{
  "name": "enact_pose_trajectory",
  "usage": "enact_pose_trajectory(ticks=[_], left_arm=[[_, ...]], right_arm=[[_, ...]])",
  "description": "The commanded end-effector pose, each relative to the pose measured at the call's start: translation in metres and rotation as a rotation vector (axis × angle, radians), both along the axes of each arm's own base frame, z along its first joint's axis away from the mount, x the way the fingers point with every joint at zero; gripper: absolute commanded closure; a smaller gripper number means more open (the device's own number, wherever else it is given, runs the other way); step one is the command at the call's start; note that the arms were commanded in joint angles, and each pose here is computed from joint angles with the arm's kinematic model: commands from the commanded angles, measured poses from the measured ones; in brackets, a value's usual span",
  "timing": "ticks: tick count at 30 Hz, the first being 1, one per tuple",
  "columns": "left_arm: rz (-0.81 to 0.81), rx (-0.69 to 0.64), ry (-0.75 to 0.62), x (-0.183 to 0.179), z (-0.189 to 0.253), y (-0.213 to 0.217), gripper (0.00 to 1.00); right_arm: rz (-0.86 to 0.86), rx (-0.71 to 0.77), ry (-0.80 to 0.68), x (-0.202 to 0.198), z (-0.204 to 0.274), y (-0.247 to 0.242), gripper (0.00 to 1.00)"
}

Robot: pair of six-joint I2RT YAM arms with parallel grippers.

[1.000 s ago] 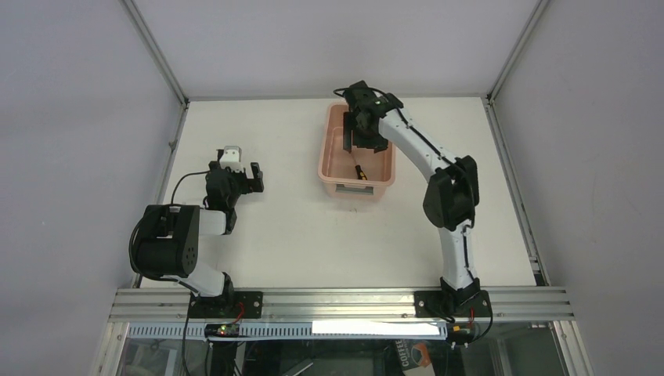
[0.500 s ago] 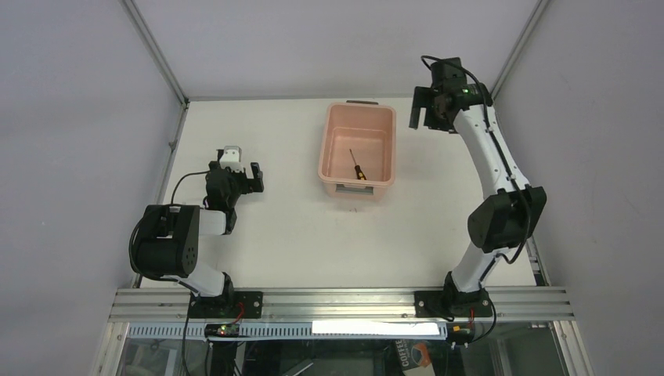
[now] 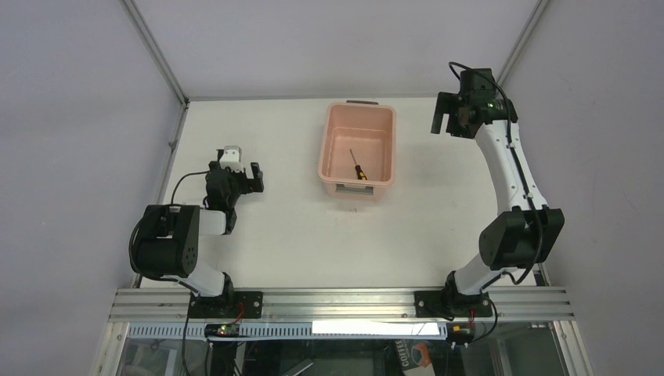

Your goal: Put the screwdriver in the bin

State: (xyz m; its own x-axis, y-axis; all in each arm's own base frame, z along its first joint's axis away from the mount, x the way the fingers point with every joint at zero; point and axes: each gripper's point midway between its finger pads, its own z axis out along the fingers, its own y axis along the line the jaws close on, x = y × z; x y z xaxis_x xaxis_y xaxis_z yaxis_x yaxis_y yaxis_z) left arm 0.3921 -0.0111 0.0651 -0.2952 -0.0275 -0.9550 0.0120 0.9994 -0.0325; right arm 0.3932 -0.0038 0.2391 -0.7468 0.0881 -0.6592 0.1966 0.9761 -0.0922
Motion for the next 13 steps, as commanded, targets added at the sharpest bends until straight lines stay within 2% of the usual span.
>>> enact_pose_trajectory(ticks=[1,5,13], left_arm=[[-0.018,-0.026,-0.045,0.002,0.014,-0.006,0.01],[-0.018,-0.026,-0.044,0.001,0.014,-0.006,0.01],[-0.016,-0.026,-0.043,0.001,0.013,-0.006,0.01]], right_arm=[[-0.002,0.177,-0.16,0.009,0.028,0.003,0.01],[-0.015,0.232,-0.216,0.01,0.035,0.001,0.01],[-0.037,0.2,-0.205,0.004,0.032,-0.008,0.01]])
